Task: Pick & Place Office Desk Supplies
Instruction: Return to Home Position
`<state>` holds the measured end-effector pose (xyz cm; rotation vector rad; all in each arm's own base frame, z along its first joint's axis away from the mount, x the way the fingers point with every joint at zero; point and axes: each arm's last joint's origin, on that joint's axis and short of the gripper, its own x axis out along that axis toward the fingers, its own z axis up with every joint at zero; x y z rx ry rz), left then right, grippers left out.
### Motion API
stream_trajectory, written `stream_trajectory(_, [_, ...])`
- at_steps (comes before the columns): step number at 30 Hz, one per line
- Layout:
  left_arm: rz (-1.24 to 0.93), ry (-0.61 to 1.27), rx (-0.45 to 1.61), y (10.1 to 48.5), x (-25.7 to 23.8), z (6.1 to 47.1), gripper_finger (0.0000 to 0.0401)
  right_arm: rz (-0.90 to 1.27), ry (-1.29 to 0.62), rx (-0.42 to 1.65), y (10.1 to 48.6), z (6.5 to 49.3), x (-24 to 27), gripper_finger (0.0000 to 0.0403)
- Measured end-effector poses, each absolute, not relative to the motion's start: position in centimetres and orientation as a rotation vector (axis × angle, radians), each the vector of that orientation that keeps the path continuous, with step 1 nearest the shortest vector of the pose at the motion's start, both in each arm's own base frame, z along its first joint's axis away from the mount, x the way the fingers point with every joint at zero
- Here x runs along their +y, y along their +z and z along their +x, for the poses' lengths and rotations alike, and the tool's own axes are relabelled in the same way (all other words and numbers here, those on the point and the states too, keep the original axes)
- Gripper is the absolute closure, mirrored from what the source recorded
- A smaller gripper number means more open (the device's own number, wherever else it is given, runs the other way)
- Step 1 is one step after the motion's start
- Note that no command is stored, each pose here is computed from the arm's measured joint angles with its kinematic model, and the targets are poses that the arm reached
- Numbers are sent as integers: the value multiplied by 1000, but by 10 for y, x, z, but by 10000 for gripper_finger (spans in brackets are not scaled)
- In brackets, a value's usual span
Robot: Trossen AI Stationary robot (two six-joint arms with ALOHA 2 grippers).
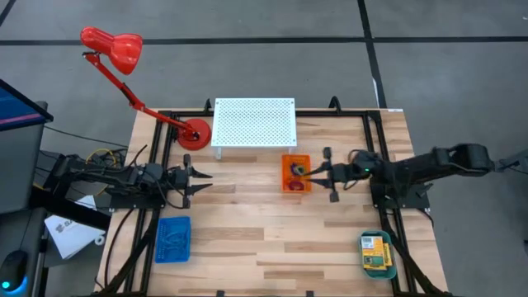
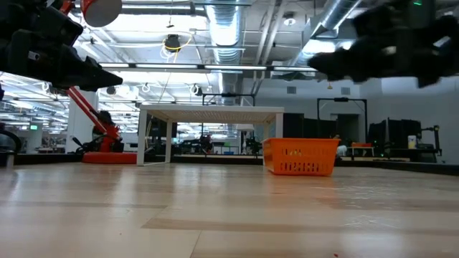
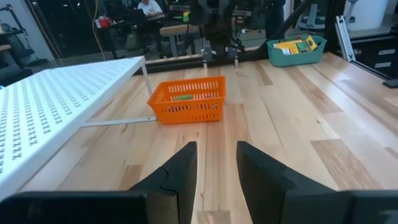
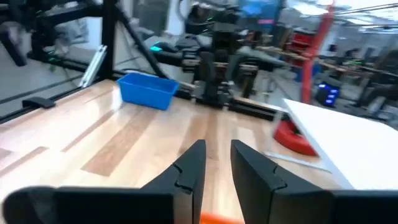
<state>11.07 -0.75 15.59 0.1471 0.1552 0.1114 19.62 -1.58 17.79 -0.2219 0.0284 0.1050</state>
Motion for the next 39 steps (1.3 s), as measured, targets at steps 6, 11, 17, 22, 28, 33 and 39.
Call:
stream_trajectory(6, [149, 111, 167, 155, -8, 111, 295, -179, 56, -27, 162, 152, -11, 330])
stream_trajectory(11, [150, 111, 170, 155, -8, 111, 295, -136, 52, 10, 162, 140, -10, 330])
stream_trajectory(17, [150, 111, 170, 155, -8, 111, 295, -116, 30, 1, 167, 128, -9, 330])
stream_trajectory(22, [150, 111, 170, 155, -8, 111, 295, -83, -18, 50, 164, 119, -9, 330])
stream_trajectory(28, [150, 111, 170, 155, -8, 111, 295, -49, -55, 89, 159, 108, -11, 330])
stream_trajectory(33, [150, 111, 170, 155, -8, 111, 295, -17, -73, 62, 161, 102, -12, 330])
stream_trajectory(39, [150, 111, 170, 155, -8, 111, 295, 19, -97, 31, 163, 100, -14, 330])
